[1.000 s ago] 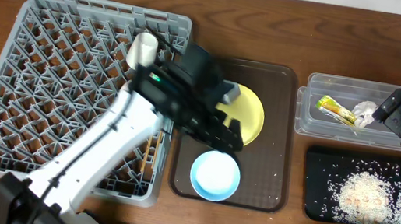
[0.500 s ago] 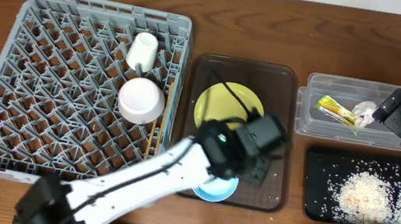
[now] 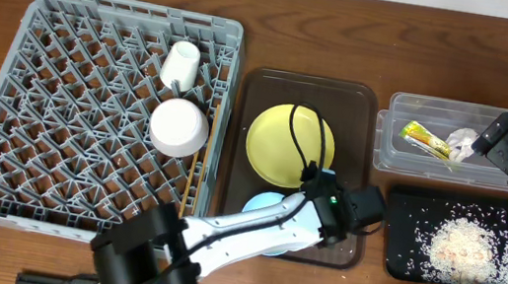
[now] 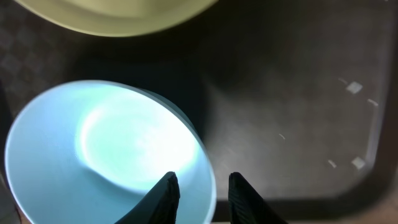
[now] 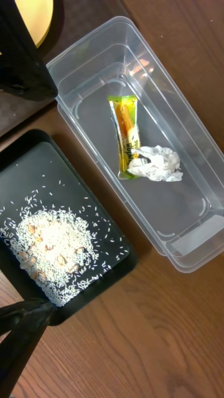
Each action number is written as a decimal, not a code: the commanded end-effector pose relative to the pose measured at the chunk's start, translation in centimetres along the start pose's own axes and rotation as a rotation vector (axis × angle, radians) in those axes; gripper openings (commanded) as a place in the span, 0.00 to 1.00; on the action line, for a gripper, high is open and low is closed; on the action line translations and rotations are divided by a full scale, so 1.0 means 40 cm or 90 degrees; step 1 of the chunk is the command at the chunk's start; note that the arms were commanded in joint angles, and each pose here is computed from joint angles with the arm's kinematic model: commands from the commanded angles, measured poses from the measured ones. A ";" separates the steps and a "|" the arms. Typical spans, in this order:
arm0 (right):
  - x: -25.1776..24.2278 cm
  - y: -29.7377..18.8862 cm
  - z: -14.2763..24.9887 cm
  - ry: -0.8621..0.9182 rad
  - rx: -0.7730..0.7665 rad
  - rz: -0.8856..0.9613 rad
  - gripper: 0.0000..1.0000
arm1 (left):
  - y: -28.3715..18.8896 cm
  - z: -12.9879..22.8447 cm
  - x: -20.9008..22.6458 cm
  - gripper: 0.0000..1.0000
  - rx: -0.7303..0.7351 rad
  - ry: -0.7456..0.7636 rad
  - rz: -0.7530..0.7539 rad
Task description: Sort waste into correct bins and load items into the dishwasher
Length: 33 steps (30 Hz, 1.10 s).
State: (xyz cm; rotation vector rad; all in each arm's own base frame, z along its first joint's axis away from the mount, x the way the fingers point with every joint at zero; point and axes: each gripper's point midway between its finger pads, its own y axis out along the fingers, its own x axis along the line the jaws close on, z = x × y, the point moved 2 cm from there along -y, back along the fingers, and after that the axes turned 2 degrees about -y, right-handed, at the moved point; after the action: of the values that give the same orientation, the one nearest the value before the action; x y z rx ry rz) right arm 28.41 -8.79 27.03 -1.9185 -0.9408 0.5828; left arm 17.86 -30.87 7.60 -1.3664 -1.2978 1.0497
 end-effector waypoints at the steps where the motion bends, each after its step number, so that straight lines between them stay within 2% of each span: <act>1: -0.006 -0.004 -0.005 -0.001 -0.005 0.005 0.99 | 0.035 -0.012 0.026 0.29 -0.024 -0.044 -0.051; 10: -0.006 -0.004 -0.005 -0.001 -0.005 0.005 0.99 | 0.114 0.045 0.027 0.31 0.048 -0.053 -0.092; 17: -0.006 -0.004 -0.005 -0.001 -0.005 0.005 0.99 | 0.124 0.062 0.054 0.29 0.068 -0.046 -0.130; 20: -0.006 -0.004 -0.005 -0.001 -0.005 0.005 0.99 | 0.123 0.065 0.058 0.24 0.072 -0.036 -0.134; 22: -0.006 -0.004 -0.005 -0.001 -0.005 0.005 0.99 | 0.122 0.065 0.059 0.21 0.076 0.004 -0.134; 26: -0.006 -0.004 -0.005 -0.001 -0.005 0.005 0.99 | 0.119 0.078 0.069 0.08 0.098 0.035 -0.140; 30: -0.006 -0.004 -0.005 -0.001 -0.005 0.005 0.99 | 0.115 0.082 0.070 0.08 0.106 0.035 -0.141; 33: -0.006 -0.004 -0.005 -0.001 -0.005 0.005 0.99 | 0.090 0.080 0.039 0.08 0.131 0.071 -0.092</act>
State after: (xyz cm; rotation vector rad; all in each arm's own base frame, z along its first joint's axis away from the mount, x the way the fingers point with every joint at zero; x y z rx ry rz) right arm 28.40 -8.79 27.03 -1.9183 -0.9406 0.5831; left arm 15.78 -28.10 2.64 -1.1032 -1.2557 0.9536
